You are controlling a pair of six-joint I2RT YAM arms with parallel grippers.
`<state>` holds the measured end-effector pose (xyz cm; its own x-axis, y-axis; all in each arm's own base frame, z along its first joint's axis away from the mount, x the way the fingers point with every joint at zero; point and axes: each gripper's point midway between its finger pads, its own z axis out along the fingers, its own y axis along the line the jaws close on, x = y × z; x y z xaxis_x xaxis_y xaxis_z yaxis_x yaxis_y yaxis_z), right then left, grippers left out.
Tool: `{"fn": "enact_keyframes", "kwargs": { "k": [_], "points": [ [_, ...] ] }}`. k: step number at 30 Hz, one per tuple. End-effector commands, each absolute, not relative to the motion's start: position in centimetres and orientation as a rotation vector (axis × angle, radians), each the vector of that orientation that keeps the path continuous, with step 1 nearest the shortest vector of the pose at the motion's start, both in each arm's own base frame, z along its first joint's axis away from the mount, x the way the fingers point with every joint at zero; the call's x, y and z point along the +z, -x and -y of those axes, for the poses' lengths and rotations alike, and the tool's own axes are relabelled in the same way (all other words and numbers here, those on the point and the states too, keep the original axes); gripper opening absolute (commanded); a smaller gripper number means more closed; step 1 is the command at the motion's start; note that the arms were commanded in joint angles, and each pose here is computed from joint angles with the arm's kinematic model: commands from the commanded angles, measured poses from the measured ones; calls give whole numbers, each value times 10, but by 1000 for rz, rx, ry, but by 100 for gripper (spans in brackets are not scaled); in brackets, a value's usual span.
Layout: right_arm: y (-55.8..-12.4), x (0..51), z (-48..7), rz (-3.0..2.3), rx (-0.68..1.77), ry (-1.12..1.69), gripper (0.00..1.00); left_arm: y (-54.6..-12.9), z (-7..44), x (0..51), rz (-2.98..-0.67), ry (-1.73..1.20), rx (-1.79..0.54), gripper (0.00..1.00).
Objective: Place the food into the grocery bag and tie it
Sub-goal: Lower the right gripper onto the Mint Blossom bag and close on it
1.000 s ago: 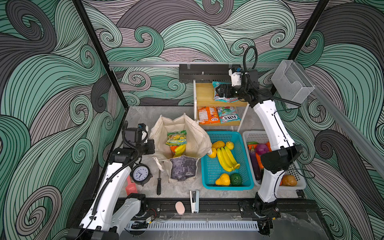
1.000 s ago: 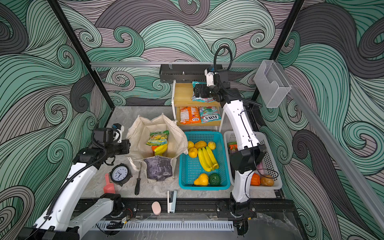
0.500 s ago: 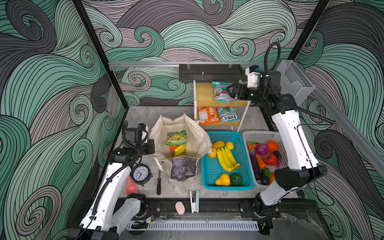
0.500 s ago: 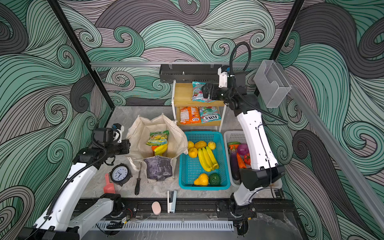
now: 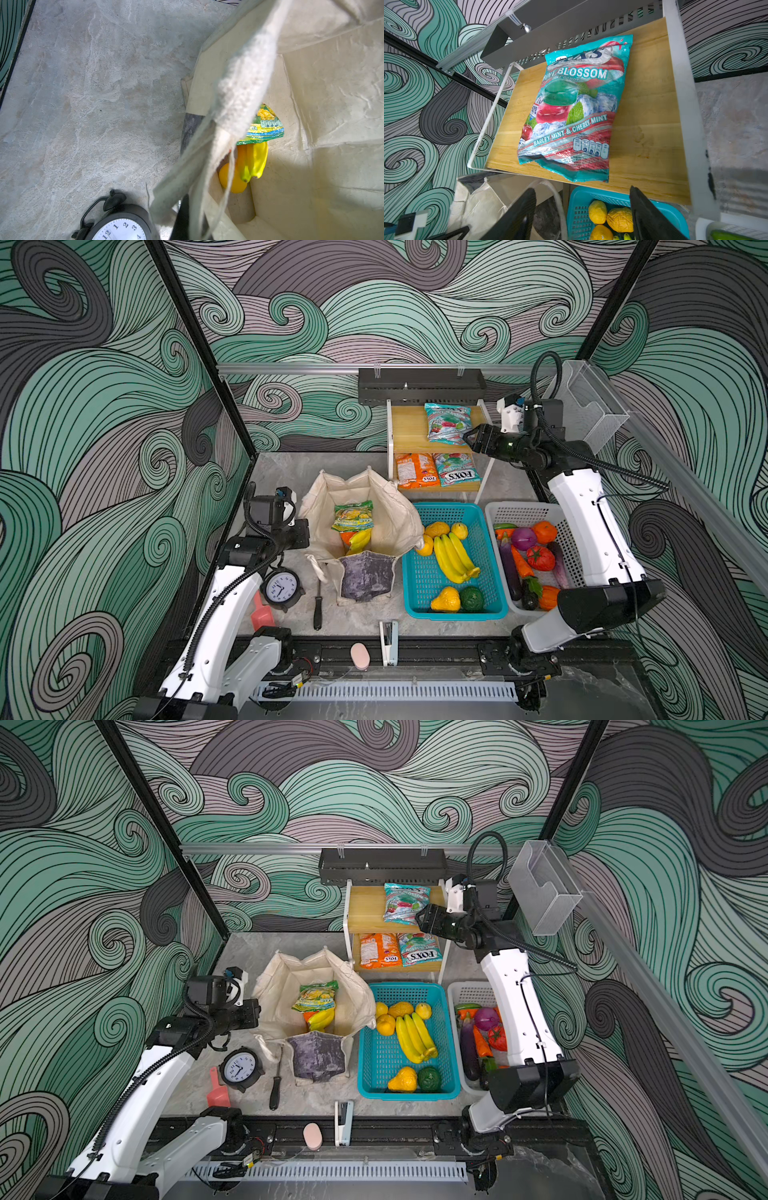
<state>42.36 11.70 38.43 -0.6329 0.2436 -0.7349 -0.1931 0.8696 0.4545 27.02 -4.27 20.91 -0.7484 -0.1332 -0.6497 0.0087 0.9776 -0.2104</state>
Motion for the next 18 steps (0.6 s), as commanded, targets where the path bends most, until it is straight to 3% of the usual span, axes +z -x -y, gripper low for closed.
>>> {"fn": "enact_keyframes", "kwargs": {
  "k": [1, 18],
  "points": [
    [-432, 383, -119, -2157, 661, -46, 68, -269, 41, 211, -2392, 85, -258, 0],
    [-465, 369, -127, -2174, 696, -51, 46, -270, 44, 207, -2410, 80, -272, 0]
  ]
}}
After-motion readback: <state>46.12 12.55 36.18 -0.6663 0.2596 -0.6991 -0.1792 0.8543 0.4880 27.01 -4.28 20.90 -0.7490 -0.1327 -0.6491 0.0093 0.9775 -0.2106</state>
